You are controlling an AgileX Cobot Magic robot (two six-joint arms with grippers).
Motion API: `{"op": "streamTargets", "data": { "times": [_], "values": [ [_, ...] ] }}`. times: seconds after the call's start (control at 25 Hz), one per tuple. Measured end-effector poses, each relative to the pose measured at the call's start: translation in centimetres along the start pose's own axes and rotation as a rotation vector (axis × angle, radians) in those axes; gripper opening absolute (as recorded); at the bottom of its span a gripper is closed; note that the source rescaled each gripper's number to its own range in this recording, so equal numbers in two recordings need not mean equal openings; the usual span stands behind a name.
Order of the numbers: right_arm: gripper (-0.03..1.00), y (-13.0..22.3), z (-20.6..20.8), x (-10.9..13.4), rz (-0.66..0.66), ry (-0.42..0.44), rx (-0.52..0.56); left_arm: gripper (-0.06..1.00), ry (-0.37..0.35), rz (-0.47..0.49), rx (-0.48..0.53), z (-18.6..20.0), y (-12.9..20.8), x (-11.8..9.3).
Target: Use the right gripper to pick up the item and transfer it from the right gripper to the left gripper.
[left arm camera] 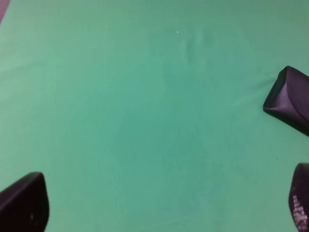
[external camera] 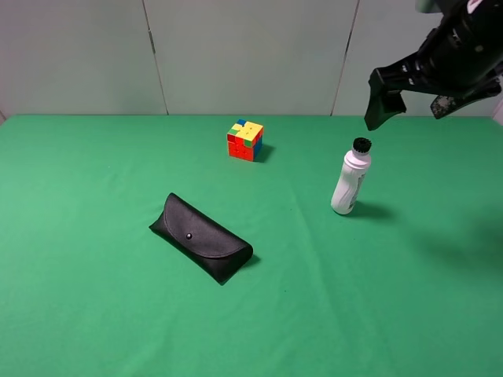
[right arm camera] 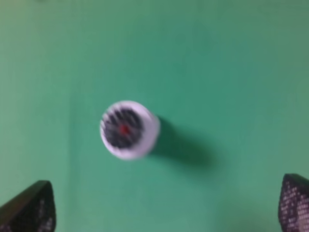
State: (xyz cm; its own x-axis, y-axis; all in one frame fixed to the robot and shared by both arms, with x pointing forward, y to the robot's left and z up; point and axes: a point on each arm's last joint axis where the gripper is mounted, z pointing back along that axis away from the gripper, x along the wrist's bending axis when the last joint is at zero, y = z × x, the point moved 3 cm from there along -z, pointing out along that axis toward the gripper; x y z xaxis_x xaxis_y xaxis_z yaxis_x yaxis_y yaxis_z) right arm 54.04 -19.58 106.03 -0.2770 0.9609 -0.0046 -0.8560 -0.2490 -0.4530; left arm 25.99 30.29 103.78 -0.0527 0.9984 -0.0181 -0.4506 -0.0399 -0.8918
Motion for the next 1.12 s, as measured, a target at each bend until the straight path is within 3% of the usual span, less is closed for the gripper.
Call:
{"op": "streamTargets", "data": {
  "times": [0.28, 0.64, 1.12],
  "values": [
    [1.0, -2.3, -3.6, 1.2, -0.078, -0.077, 0.073, 1.0, 0.0, 0.0, 0.0, 0.0, 0.0, 0.0],
    [1.0, -2.3, -7.5, 0.6, -0.12, -0.007, 0.133, 1.0, 0.0, 0.0, 0.0, 0.0, 0.0, 0.0],
    [1.0, -1.5, -10.7, 0.8, -0.149, -0.003, 0.217, 1.0, 0.0, 0.0, 0.0, 0.0, 0.0, 0.0]
  ]
}}
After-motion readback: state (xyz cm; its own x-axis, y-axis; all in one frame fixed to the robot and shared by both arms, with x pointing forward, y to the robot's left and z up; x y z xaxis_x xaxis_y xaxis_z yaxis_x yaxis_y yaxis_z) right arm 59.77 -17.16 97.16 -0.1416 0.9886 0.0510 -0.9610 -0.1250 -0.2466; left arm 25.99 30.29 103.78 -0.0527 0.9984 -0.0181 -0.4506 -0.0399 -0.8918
